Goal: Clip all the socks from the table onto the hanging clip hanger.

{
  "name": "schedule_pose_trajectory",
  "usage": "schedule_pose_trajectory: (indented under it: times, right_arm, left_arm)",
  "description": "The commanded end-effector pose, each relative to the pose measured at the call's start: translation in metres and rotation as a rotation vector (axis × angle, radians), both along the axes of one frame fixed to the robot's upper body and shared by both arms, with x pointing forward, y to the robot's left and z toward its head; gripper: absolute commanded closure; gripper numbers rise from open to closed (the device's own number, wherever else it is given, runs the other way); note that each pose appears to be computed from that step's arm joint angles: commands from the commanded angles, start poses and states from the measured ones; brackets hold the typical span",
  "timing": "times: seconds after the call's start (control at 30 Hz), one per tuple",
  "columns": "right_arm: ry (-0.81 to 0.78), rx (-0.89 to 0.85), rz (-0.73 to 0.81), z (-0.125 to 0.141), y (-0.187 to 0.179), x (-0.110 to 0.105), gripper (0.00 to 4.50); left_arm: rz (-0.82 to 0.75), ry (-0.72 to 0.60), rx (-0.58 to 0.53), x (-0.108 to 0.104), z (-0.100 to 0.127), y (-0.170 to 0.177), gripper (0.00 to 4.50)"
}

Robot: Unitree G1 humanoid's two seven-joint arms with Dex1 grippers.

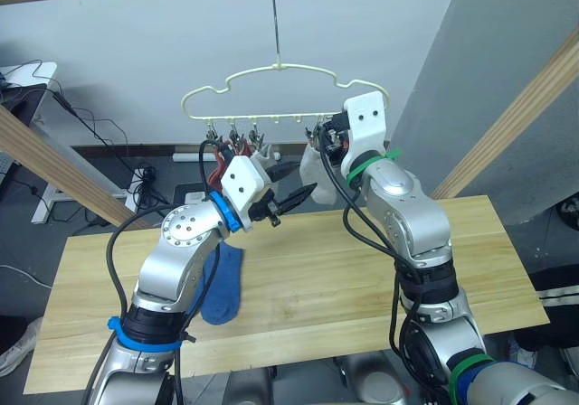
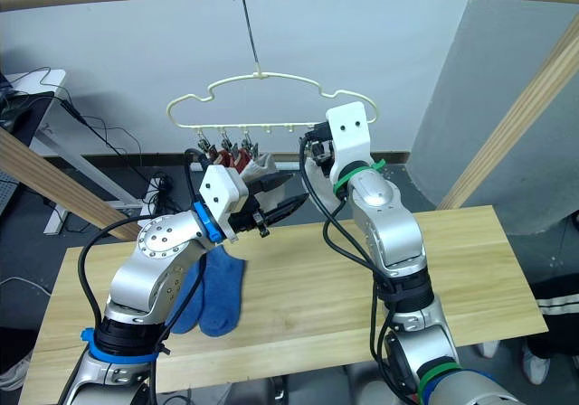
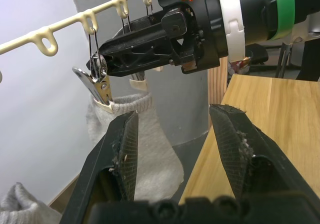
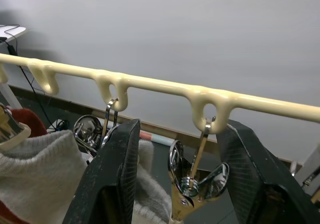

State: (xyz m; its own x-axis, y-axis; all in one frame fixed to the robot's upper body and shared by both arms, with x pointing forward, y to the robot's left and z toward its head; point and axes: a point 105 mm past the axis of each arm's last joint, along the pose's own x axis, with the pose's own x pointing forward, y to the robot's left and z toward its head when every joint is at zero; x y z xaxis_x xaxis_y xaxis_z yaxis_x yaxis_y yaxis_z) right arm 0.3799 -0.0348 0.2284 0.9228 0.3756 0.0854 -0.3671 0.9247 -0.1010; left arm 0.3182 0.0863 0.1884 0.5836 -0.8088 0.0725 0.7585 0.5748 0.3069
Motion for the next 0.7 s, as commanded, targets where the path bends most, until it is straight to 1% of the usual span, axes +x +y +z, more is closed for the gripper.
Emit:
schedule_pose_trajectory:
  times: [0.03,0.13,0.2,0.27,0.4,0.47,0.53,0.6,0.67,0.7]
  right_arm:
    - [-0.060,0.027,0.012,0.016,0.003,-0.003,2.70]
    - [-0.062,0.029,0.011,0.016,0.003,-0.003,3.73]
    - [-0.063,0.029,0.010,0.017,0.003,-0.003,4.14]
    - [-0.065,0.029,0.010,0.017,0.003,-0.003,4.40]
    - [-0.069,0.029,0.008,0.018,0.002,-0.003,4.42]
    - [-0.071,0.028,0.007,0.018,0.001,-0.004,4.42]
    - [-0.071,0.028,0.007,0.018,0.001,-0.004,4.42]
    - [-0.071,0.029,0.006,0.018,0.000,-0.004,4.42]
    - [-0.071,0.029,0.006,0.018,0.000,-0.004,4.42]
    - [-0.071,0.029,0.007,0.018,0.000,-0.004,4.42]
  left_arm:
    - [-0.006,-0.032,-0.012,-0.003,0.007,-0.001,2.00]
    - [-0.005,-0.030,-0.013,-0.004,0.007,-0.001,2.00]
    - [-0.004,-0.029,-0.014,-0.004,0.007,-0.001,2.00]
    - [-0.004,-0.028,-0.015,-0.004,0.007,-0.001,2.00]
    - [0.007,-0.021,-0.016,-0.004,0.005,0.000,2.00]
    - [0.034,-0.006,-0.021,-0.004,0.002,0.003,2.00]
    - [0.104,0.017,-0.014,-0.001,-0.008,0.009,2.00]
    - [0.258,0.063,-0.002,0.004,-0.029,0.025,2.00]
    - [0.438,0.119,-0.017,0.004,-0.051,0.048,1.67]
    - [0.500,0.148,-0.019,0.001,-0.061,0.056,1.50]
